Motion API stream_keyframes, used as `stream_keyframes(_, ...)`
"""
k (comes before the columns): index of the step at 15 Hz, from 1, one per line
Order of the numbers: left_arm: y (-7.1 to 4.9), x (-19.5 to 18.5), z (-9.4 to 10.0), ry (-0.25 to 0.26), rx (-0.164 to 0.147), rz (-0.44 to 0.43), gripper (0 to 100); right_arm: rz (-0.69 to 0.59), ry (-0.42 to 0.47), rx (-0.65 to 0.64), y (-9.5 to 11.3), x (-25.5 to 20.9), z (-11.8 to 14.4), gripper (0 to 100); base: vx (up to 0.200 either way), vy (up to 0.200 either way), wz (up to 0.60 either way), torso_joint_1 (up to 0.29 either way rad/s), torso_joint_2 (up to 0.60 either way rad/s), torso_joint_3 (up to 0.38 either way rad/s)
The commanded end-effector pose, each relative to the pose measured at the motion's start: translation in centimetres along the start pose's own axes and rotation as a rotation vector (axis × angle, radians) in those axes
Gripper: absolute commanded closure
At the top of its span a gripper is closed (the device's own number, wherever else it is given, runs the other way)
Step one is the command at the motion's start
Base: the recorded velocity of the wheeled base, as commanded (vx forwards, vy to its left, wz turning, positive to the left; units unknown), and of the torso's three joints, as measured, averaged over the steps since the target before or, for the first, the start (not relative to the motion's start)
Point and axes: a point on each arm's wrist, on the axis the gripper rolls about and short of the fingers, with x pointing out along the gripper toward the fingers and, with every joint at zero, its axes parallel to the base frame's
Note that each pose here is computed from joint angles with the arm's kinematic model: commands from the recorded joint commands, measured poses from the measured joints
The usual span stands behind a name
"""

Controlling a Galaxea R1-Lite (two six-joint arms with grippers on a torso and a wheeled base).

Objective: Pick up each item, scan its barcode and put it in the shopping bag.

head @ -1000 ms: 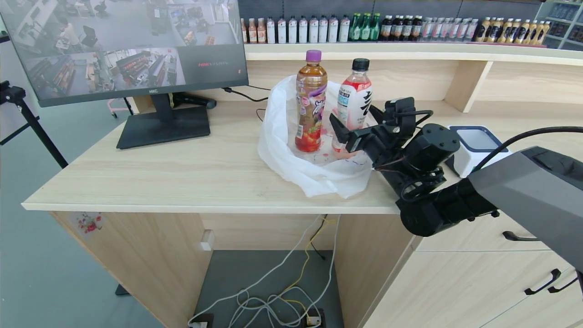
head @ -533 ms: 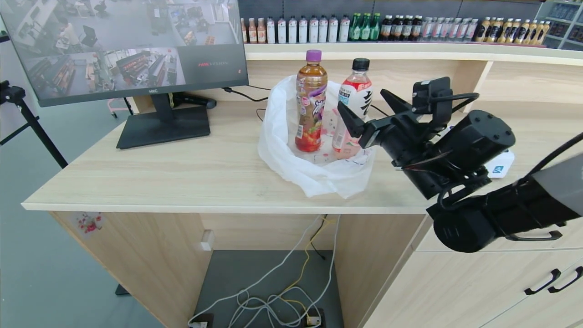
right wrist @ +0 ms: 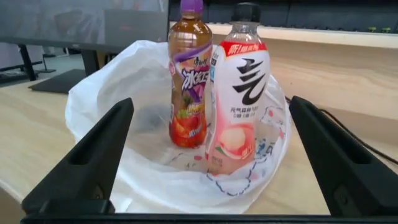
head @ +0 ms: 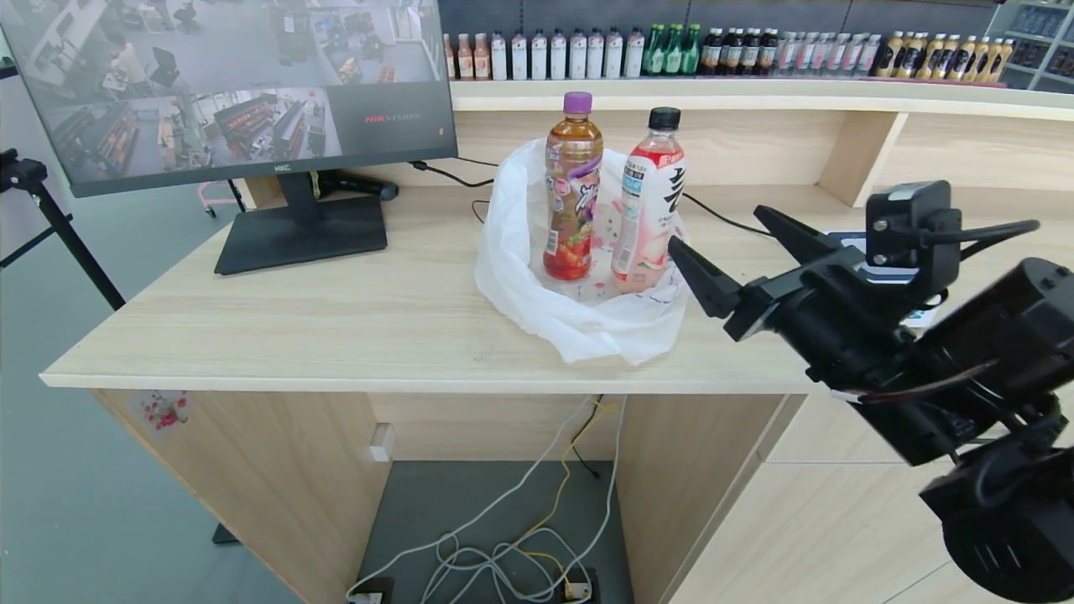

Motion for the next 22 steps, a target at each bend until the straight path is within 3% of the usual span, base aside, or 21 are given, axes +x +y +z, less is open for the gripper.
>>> stream_keyframes(1, 0.0, 0.0, 0.0, 0.001, 0.000, -0.001, 0, 0.020, -0.014, 0.009, 0.4, -2.8, 2.0, 0, 0.000, 0.000, 0.00, 0.000, 0.00, 0.000)
stream_keyframes(4, 0.0, 0.0, 0.0, 0.001, 0.004, -0.001, 0, 0.091, 0.129, 0.028, 1.8, -7.7, 0.7, 0, 0.000, 0.000, 0.00, 0.000, 0.00, 0.000)
stream_keyframes(10, 0.0, 0.0, 0.0, 0.001, -0.005, -0.001, 0, 0.083, 0.209, 0.019, 1.2, -12.5, 0.6, 0, 0.000, 0.000, 0.00, 0.000, 0.00, 0.000)
stream_keyframes(15, 0.0, 0.0, 0.0, 0.001, 0.001, -0.001, 0, 0.069, 0.147, 0.009, 1.1, -10.5, 1.2, 0, 0.000, 0.000, 0.00, 0.000, 0.00, 0.000)
stream_keyframes(22, 0.0, 0.0, 0.0, 0.002, -0.006, 0.001, 0, 0.051, 0.171, 0.000, 0.6, -11.4, 1.0, 0, 0.000, -0.200, 0.00, 0.000, 0.00, -0.002)
